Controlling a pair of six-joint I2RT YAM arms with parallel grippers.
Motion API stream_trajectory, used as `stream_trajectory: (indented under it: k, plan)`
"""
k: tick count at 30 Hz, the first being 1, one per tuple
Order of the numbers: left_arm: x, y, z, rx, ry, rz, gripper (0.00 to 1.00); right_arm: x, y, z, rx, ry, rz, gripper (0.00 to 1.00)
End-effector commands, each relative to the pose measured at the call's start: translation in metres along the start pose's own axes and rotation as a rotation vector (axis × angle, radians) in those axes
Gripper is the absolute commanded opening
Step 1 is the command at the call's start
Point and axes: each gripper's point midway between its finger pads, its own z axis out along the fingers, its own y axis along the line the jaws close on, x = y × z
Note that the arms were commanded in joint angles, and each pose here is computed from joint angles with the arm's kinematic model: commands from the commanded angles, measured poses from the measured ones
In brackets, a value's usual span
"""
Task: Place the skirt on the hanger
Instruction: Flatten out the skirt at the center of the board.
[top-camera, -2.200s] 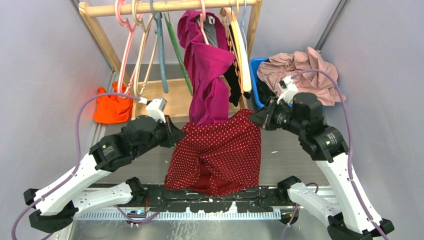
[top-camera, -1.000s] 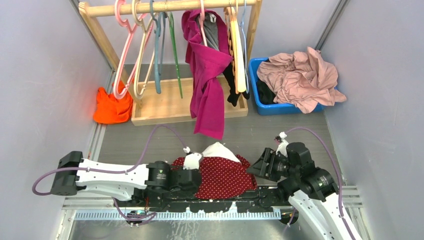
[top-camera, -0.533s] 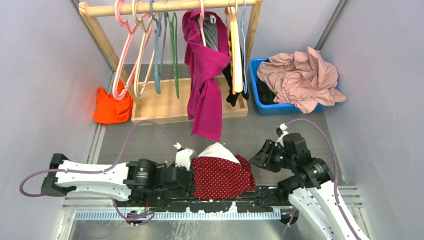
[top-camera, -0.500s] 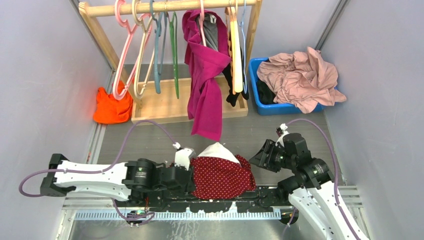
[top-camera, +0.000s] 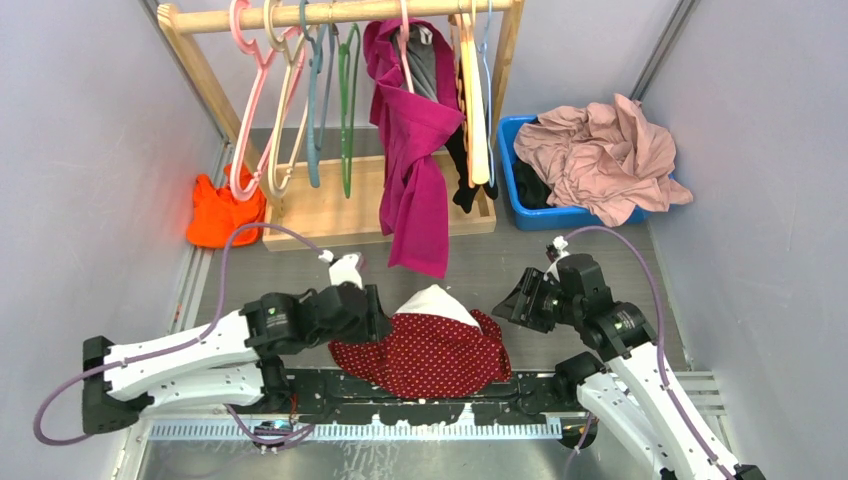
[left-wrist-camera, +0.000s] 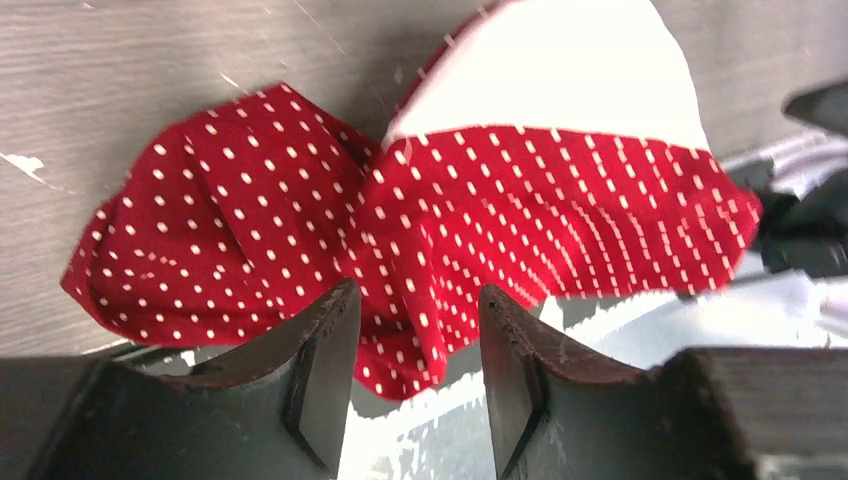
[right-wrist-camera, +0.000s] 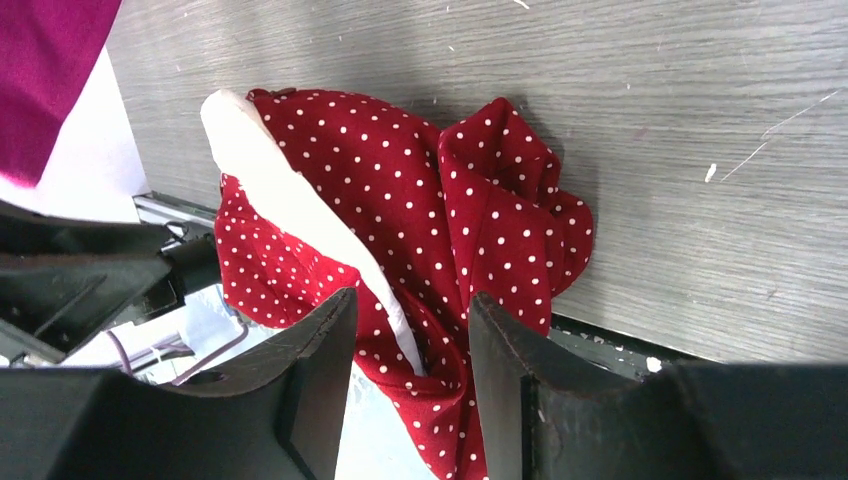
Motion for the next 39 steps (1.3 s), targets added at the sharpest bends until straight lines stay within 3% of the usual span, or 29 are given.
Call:
stream_trajectory:
  k: [1, 8, 14, 22, 25, 35, 38, 39]
  plan:
    - [-0.023, -0.02, 0.015, 0.019, 0.019, -0.047, 0.48, -0.022, 0.017, -0.001, -0.045, -0.073, -0.056, 0.5]
    - [-0.015, -0.014, 0.027, -0.083, 0.135, -0.107, 0.45, -0.021, 0.017, -0.001, -0.046, -0.065, -0.075, 0.5]
    - [-0.011, -0.001, 0.021, -0.109, 0.126, -0.17, 0.5, -0.021, 0.02, 0.001, -0.062, -0.052, -0.086, 0.5]
    - [0.007, 0.015, 0.034, -0.241, 0.217, -0.262, 0.57, -0.022, 0.025, 0.003, -0.085, -0.043, -0.097, 0.49]
    - [0.006, 0.024, 0.034, -0.3, 0.207, -0.31, 0.57, -0.021, 0.026, 0.003, -0.089, -0.037, -0.103, 0.49]
    - [-0.005, 0.033, 0.035, -0.261, 0.118, -0.483, 0.64, -0.019, 0.028, 0.002, -0.107, -0.031, -0.113, 0.48]
    - [-0.004, 0.029, 0.039, -0.229, 0.115, -0.528, 0.84, -0.019, 0.03, 0.002, -0.114, -0.029, -0.116, 0.48]
    - [-0.003, 0.029, 0.04, -0.231, 0.12, -0.539, 0.84, -0.019, 0.03, 0.002, -0.117, -0.028, -0.117, 0.48]
